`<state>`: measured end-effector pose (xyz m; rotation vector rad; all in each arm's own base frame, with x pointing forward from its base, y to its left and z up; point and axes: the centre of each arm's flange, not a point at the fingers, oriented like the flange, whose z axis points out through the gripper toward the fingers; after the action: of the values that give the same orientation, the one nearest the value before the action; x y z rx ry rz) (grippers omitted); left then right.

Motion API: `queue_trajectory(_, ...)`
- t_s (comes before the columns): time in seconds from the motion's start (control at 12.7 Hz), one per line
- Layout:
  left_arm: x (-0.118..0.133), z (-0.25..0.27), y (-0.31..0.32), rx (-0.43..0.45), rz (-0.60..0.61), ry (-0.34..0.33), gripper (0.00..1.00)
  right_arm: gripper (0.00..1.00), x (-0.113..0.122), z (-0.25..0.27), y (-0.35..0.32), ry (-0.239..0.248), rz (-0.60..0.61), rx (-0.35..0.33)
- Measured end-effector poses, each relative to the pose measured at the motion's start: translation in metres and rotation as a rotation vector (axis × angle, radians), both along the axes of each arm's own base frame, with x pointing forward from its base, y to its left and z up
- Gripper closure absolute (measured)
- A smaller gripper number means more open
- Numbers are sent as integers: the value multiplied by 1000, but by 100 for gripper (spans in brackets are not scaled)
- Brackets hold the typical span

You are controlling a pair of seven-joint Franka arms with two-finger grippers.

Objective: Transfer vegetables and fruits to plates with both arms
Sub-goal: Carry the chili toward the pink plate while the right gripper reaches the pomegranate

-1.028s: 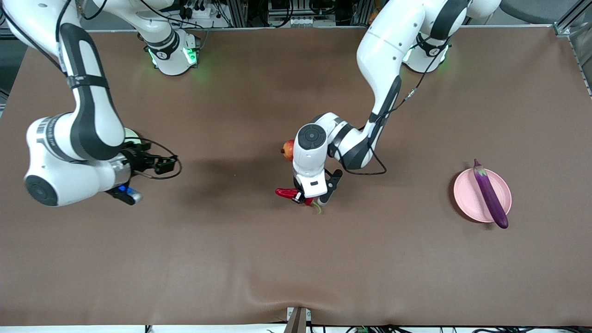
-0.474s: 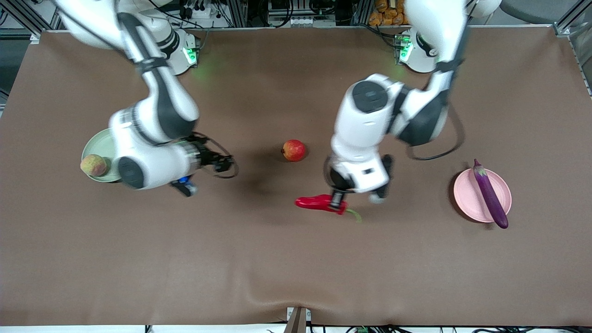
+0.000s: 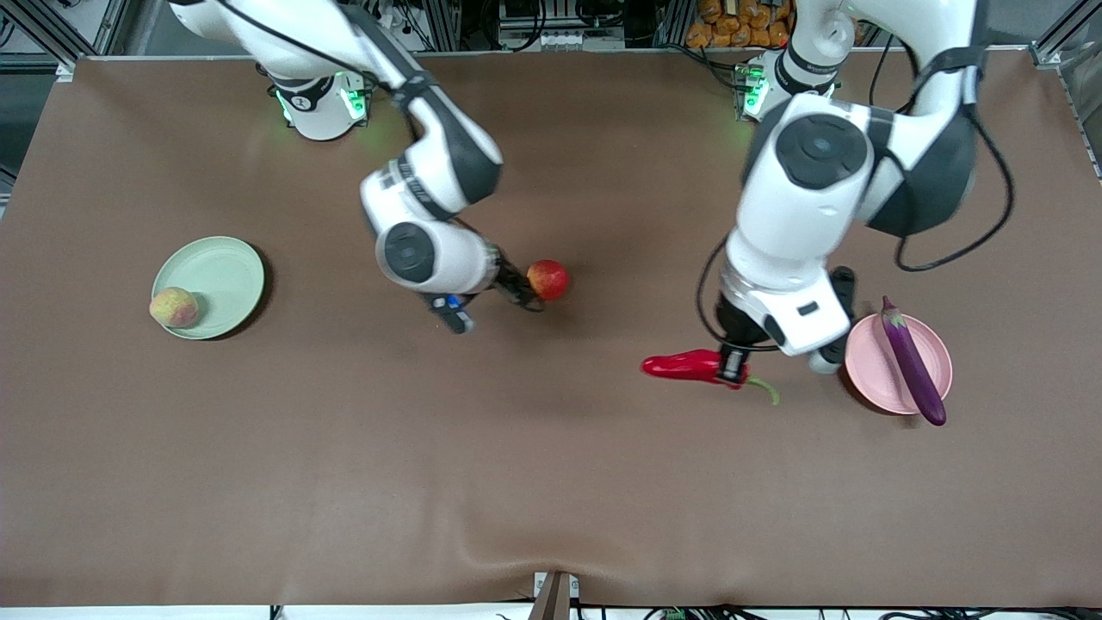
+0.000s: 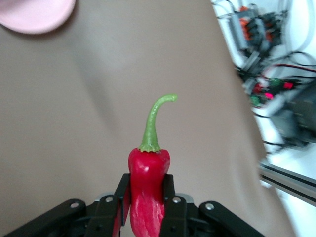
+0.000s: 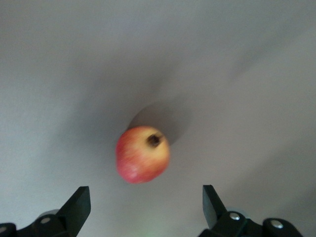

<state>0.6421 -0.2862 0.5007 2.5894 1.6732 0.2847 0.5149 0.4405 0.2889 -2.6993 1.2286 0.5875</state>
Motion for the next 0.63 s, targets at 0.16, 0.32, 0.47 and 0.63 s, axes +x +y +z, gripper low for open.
queue_trajectory(0.16, 13, -10, 53, 47, -51, 78, 70, 0, -10, -44, 25, -36, -58, -8)
queue_trajectory(0.32, 25, -18, 114, 79, -125, 159, 70, 0, -22, -72, 36, -34, -52, -22)
queue_trajectory(0.47, 27, -34, 166, 97, -236, 262, 70, 0, -29, -74, 43, -26, -44, -28)
queue_trajectory(0.63, 25, -53, 206, 94, -344, 340, 70, 0, -34, -76, 46, -18, -36, -34)
